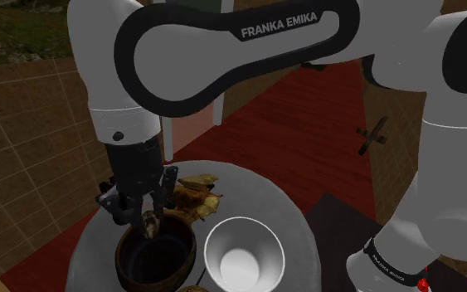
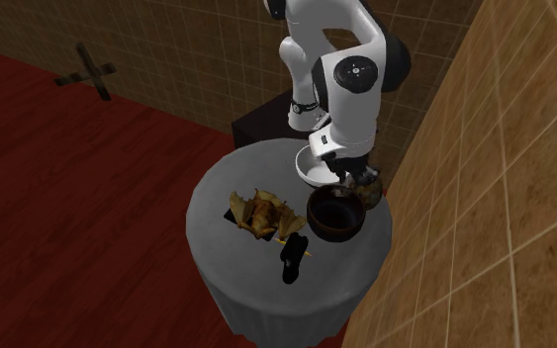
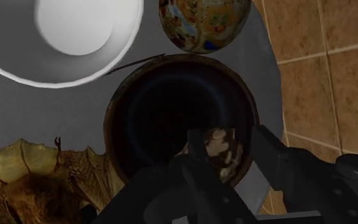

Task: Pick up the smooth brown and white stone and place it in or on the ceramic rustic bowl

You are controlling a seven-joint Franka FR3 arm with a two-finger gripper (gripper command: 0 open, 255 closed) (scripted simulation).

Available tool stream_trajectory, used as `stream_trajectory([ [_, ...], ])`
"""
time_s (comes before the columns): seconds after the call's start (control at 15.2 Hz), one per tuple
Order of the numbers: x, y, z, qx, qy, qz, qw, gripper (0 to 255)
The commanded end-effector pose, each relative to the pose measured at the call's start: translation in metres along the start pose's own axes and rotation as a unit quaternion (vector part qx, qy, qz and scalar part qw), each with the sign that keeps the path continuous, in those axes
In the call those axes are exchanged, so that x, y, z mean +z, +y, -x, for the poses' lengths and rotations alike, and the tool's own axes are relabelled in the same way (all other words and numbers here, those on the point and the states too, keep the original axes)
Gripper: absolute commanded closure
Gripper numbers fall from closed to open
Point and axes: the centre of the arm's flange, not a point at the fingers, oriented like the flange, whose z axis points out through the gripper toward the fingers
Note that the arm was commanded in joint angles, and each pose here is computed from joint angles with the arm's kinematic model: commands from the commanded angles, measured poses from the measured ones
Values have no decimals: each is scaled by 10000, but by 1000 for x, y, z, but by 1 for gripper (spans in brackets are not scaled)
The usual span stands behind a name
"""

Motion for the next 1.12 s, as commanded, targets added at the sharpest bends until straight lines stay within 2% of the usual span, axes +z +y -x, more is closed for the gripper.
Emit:
stream_trajectory([
  [0.0, 9, 1, -2, 2, 2, -1, 10000, 255],
  [0.26, 29, 3, -7, 2, 2, -1, 10000, 255],
  [0.33, 24, 3, -6, 2, 0, 0, 10000, 255],
  [0.4, 24, 3, -6, 2, 0, 0, 10000, 0],
  [0.46, 37, -4, 0, -205, 277, 250, 9991, 0],
  [0.59, 65, -16, 9, -618, 829, 747, 9918, 0],
  [0.73, 96, -24, 16, -1026, 1374, 1238, 9774, 0],
  [0.86, 127, -28, 20, -1426, 1910, 1721, 9558, 0],
  [0.92, 139, -29, 21, -1572, 2105, 1896, 9461, 0],
  [1.06, 148, -26, 16, -1572, 2105, 1896, 9461, 0],
])
